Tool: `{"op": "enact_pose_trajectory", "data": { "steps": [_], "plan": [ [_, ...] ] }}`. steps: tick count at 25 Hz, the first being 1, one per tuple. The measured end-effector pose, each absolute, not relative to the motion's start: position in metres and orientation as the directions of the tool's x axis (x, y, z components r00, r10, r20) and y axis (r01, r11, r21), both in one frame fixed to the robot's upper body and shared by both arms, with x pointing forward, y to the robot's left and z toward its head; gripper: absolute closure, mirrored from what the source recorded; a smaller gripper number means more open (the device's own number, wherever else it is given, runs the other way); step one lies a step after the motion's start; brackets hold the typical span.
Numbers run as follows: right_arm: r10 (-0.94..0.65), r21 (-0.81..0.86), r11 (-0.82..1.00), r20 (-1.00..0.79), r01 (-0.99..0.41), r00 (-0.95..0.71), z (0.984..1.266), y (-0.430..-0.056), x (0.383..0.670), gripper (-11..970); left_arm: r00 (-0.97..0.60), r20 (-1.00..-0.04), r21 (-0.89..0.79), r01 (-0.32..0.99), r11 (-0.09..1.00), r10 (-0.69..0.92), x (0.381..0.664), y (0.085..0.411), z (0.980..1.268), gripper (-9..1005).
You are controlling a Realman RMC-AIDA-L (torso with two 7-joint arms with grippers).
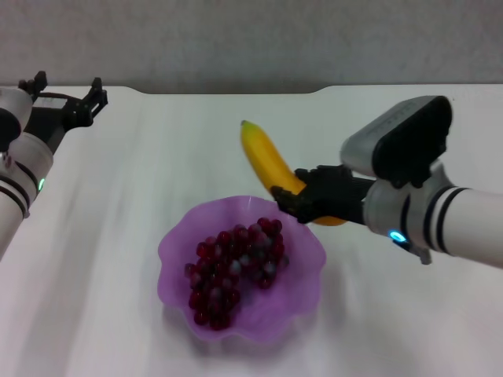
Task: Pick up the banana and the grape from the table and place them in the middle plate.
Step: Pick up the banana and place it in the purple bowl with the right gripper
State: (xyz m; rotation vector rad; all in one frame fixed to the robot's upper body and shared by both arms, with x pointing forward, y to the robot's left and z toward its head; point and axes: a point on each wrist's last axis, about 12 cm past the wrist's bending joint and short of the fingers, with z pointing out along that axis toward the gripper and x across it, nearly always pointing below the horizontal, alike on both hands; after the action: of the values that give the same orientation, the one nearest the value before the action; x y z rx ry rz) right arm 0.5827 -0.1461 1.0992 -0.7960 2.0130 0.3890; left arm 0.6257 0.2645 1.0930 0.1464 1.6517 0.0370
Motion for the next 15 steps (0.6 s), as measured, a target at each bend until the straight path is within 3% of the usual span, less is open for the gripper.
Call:
{"op": "enact_pose_trajectory", "data": {
  "steps": [15],
  "plan": [
    [-0.464, -0.065, 0.624, -0.833, -0.779, -0.302, 1.084, -0.097, 0.564, 462, -0.072, -0.99, 0.113, 0.077, 0.991, 0.118, 0.627, 0.263, 1.095, 100]
  ]
}}
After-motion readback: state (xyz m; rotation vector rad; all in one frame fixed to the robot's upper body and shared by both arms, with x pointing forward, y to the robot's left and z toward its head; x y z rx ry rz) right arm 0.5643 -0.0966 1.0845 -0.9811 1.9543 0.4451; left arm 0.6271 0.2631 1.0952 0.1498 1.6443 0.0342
